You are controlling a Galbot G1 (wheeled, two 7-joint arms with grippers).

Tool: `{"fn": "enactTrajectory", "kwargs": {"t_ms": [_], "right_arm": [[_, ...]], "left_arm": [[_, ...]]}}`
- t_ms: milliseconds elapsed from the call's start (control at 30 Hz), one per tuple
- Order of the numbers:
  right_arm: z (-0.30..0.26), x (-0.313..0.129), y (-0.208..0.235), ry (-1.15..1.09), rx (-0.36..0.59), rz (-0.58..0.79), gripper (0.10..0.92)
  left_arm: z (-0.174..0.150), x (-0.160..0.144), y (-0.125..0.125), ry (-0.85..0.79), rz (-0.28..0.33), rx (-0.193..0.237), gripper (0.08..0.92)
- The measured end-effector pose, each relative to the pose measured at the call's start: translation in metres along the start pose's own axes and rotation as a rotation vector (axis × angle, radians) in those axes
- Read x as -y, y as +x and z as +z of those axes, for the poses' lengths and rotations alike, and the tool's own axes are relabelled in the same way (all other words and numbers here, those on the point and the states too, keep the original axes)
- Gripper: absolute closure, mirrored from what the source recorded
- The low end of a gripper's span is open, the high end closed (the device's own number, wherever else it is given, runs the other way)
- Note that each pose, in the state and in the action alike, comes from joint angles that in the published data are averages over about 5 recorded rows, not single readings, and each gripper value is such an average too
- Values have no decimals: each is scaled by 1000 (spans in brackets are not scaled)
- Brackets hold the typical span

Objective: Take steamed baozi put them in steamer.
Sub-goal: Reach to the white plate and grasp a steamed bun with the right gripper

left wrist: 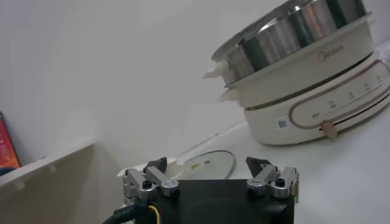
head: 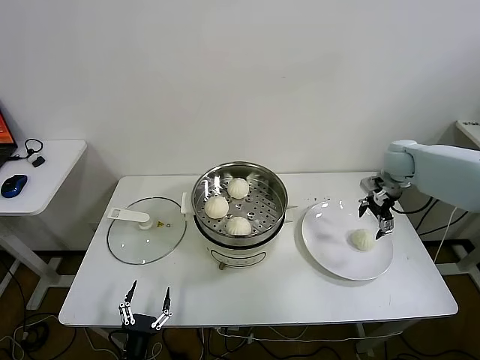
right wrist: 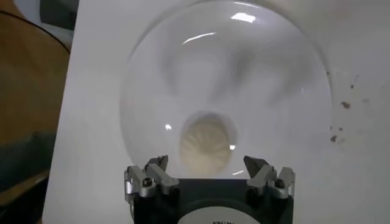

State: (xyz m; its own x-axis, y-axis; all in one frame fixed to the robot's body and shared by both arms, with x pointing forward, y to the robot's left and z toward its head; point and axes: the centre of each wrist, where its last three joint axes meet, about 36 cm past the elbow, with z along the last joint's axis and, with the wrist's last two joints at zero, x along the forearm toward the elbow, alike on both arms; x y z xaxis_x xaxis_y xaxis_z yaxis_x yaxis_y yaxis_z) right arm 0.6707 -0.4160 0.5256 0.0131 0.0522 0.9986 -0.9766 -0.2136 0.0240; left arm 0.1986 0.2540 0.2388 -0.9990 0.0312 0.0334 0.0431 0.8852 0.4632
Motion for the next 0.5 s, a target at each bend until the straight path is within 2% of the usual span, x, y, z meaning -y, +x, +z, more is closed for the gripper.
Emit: {"fn": "enactTrajectory", "kwargs": {"t_ms": [500], "right_arm": [[11, -1, -38, -44, -8, 19, 200]], "left_arm": [[2, 1, 0, -7, 5, -4, 177]]}}
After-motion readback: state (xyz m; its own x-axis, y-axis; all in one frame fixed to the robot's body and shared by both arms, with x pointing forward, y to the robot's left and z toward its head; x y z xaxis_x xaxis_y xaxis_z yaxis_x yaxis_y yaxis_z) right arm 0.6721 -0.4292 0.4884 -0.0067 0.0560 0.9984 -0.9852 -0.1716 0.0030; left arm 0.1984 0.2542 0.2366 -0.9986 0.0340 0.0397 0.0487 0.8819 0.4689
